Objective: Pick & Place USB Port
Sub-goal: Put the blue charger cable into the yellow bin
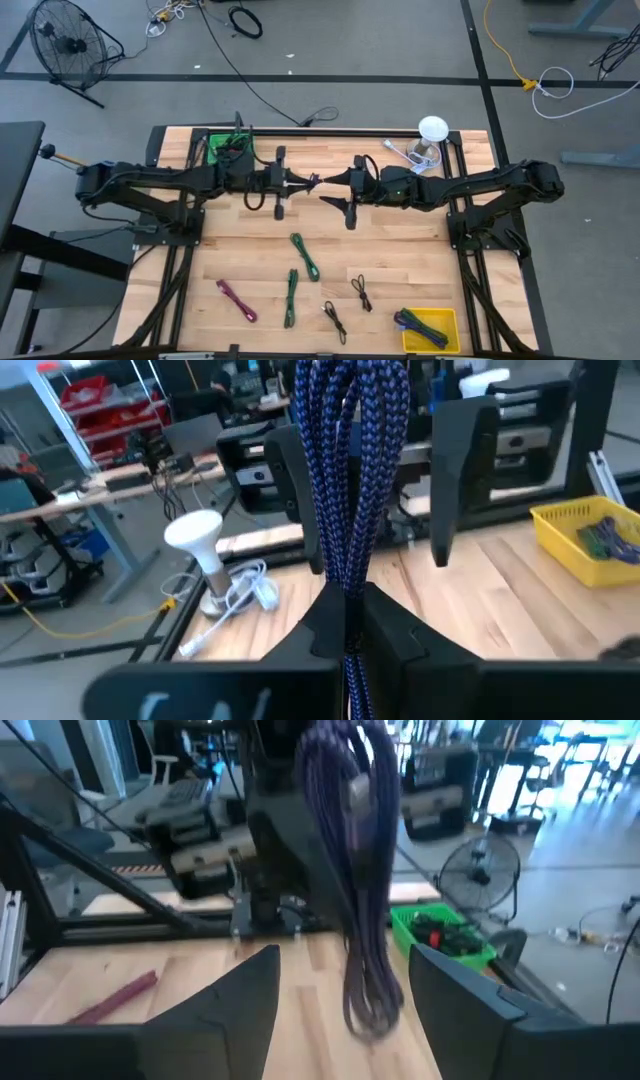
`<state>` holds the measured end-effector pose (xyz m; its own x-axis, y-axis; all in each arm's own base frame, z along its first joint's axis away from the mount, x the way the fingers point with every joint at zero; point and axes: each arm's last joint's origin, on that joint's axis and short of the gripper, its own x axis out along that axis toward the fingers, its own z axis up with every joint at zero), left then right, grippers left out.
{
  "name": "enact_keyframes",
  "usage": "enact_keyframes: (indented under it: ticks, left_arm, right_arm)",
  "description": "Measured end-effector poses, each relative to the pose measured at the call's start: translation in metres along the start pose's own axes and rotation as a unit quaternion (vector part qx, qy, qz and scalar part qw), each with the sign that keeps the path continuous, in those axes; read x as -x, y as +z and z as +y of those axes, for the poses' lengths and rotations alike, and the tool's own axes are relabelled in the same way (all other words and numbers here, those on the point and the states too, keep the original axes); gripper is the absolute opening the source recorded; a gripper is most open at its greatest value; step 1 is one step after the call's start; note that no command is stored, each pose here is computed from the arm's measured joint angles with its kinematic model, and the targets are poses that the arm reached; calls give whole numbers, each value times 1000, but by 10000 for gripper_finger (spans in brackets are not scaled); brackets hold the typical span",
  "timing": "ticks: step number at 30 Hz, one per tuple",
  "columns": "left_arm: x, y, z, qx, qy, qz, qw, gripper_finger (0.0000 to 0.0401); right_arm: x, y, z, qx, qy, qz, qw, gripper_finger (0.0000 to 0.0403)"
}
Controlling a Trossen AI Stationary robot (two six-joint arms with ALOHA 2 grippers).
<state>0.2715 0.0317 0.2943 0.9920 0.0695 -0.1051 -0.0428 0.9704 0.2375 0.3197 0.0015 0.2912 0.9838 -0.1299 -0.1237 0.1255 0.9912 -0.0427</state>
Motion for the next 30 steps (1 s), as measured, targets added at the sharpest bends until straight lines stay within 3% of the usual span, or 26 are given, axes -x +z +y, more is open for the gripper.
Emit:
enact_keyframes:
  ticks: [12, 15, 20, 30]
  left_arm:
    - [-26, -16, -3, 5, -6, -16, 1000, 14]
    - [-27, -16, -3, 7, -5, -17, 1000, 14]
    - [-27, -16, -3, 10, -6, -17, 1000, 21]
    - [-27, -15, -3, 8, 0, -19, 1000, 42]
  right_arm:
    - [0, 6, 0, 7, -1, -29, 1000, 218]
    - [0, 4, 0, 13, -1, -20, 1000, 174]
    - [0, 4, -1, 29, -4, -20, 999, 25]
    - [0, 4, -3, 25, -28, -21, 999, 9]
